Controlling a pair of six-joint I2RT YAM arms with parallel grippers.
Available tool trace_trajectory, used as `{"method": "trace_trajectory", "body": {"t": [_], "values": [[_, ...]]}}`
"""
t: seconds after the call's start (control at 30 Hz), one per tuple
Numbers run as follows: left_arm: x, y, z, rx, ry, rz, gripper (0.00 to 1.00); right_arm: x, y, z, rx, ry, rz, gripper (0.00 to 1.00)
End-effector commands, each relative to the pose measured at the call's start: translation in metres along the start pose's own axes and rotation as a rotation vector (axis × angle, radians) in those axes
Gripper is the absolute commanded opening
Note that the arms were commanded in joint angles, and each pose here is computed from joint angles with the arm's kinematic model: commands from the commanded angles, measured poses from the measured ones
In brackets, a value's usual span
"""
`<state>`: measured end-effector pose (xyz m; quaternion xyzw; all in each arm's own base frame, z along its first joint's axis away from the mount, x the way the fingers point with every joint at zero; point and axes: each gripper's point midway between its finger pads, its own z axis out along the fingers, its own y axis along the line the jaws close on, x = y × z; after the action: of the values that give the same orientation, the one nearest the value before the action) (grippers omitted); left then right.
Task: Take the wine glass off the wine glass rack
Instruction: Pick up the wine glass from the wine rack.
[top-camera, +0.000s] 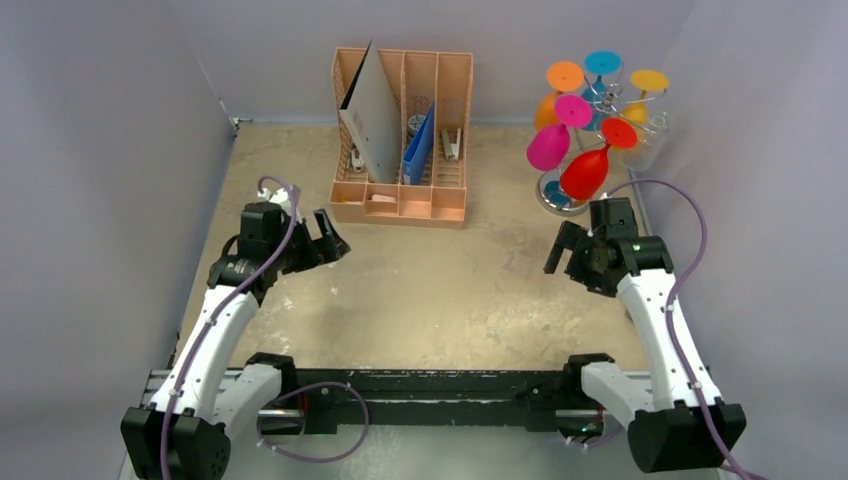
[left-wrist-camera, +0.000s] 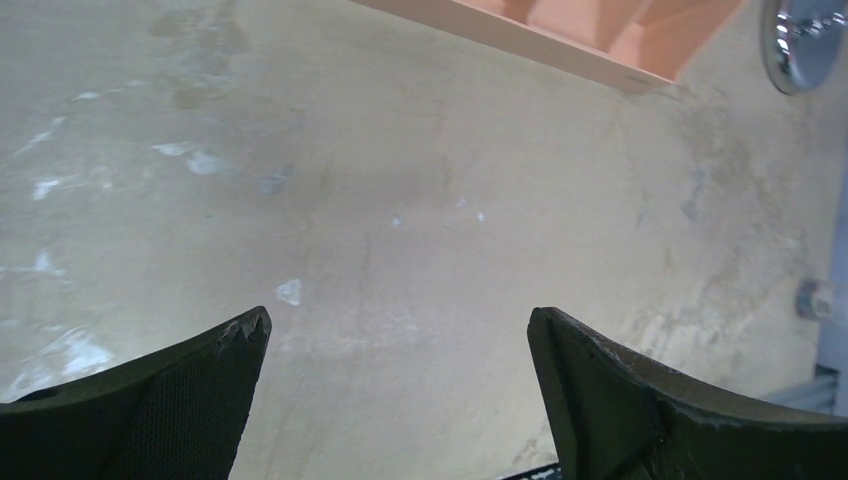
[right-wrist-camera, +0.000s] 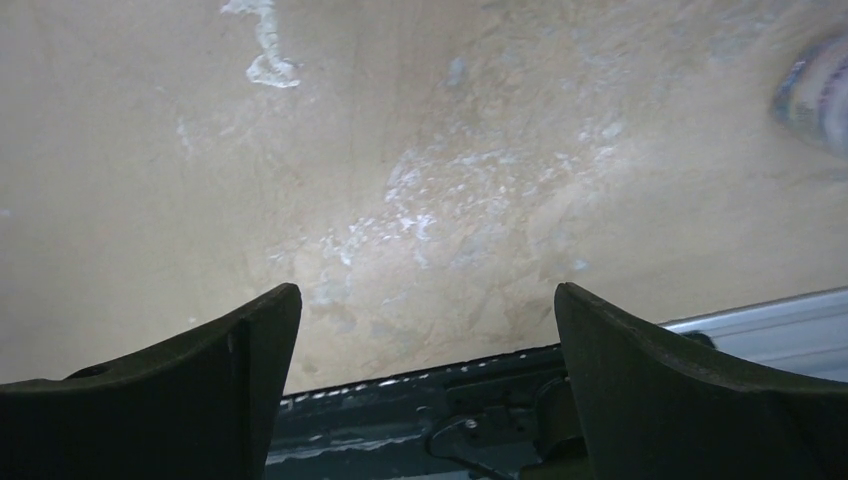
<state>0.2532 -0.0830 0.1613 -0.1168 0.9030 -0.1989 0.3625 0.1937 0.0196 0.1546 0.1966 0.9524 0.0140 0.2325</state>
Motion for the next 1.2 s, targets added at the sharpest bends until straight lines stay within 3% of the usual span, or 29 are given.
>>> {"method": "trace_trajectory", "body": {"t": [0.0,0.17,0.3,0.5,0.63,0.77,0.87,1.0,1.17], "values": [[-0.004,-0.039,0.003,0.232,-0.001,0.048,1.0,-0.003,0.038,-0.007,-0.261,0.101,0.017,0.99],[-0.012,-0.054,0.003,0.322,-0.036,0.089,1.0,-0.01,0.064,-0.021,-0.395,0.146,0.001,0.99],[-0.025,-0.058,0.001,0.337,-0.087,0.153,1.0,-0.022,0.06,-0.028,-0.369,0.047,0.048,0.99],[-0.027,-0.061,-0.006,0.357,-0.102,0.26,1.0,-0.038,0.018,-0.048,-0.187,-0.177,0.116,0.98],[-0.024,-0.051,-0.006,0.306,-0.086,0.271,0.99,-0.059,-0.023,-0.071,0.024,-0.315,0.135,0.98],[-0.024,-0.051,-0.005,0.305,-0.077,0.272,0.98,-0.089,-0.03,-0.089,0.095,-0.362,0.115,0.98],[-0.025,-0.051,-0.004,0.302,-0.075,0.27,0.98,-0.111,-0.018,-0.097,0.042,-0.341,0.137,0.97],[-0.025,-0.05,-0.005,0.288,-0.061,0.257,0.98,-0.131,0.022,-0.119,-0.179,-0.306,0.149,0.94],[-0.023,-0.052,-0.007,0.294,-0.035,0.256,0.98,-0.16,0.043,-0.151,-0.282,-0.36,0.192,0.91]]}}
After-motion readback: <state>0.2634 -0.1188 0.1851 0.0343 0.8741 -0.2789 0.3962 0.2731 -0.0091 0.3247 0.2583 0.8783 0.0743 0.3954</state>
